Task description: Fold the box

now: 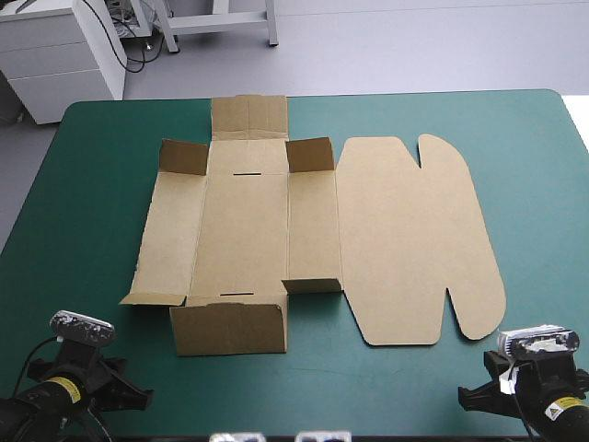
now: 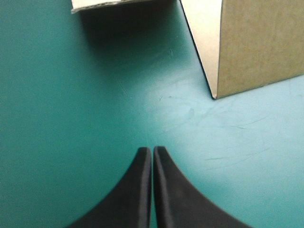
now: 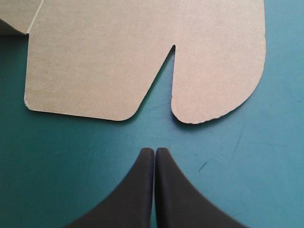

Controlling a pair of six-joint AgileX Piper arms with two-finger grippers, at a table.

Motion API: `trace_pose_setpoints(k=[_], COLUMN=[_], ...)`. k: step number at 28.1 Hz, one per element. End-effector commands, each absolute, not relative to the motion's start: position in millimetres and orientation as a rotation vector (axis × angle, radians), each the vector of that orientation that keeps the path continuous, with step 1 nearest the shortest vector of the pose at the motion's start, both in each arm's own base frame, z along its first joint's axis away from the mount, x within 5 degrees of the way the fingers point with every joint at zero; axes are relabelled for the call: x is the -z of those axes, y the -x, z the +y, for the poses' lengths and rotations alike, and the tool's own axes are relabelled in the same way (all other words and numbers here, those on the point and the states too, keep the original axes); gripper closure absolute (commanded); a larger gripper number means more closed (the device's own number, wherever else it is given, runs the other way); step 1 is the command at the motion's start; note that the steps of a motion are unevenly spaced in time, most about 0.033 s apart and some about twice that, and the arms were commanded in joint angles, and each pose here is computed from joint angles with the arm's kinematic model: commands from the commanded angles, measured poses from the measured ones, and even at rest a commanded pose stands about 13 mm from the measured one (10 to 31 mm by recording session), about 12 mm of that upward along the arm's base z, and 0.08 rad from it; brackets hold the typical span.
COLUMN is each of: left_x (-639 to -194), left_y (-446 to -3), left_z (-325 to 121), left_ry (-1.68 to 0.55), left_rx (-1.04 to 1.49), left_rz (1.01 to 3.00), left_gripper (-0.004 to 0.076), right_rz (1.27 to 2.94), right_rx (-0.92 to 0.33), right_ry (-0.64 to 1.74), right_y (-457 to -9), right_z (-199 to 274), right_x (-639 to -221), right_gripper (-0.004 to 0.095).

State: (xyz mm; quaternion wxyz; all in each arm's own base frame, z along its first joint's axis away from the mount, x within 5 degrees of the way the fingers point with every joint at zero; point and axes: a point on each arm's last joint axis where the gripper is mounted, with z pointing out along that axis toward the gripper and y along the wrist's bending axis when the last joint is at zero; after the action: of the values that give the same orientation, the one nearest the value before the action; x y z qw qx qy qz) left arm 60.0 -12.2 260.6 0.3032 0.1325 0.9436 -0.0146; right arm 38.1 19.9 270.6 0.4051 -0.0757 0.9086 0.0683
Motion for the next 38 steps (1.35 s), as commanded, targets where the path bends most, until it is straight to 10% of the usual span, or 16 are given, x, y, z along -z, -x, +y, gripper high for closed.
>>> trace_pose_setpoints(k=[1,12,22,38], left_x=[-270,-272,-359,-393], left_y=[-64,-68,-97,-259], left_z=[-13,-14,-21,-22], left_ry=[-0.338,-0.35,-0.349,-0.159], left_rx=[0.047,0.04,0.028,-0.03], left_rz=[2.449,2.471,2.315,2.29], left_gripper=[0.0731,0.0731,0.0731,0.0731], right_rz=[2.231,2.231,2.231,2.236], right_rx=[-0.175,-0.175,-0.175,-0.177], right_ry=[0.185,0.185,0.185,0.187], right_y=[-42,-42,-42,-41], right_z=[20,20,20,20], right_x=[-281,-281,-281,-281], right_gripper=[0.0912,0.0912,0.0913,0.0912])
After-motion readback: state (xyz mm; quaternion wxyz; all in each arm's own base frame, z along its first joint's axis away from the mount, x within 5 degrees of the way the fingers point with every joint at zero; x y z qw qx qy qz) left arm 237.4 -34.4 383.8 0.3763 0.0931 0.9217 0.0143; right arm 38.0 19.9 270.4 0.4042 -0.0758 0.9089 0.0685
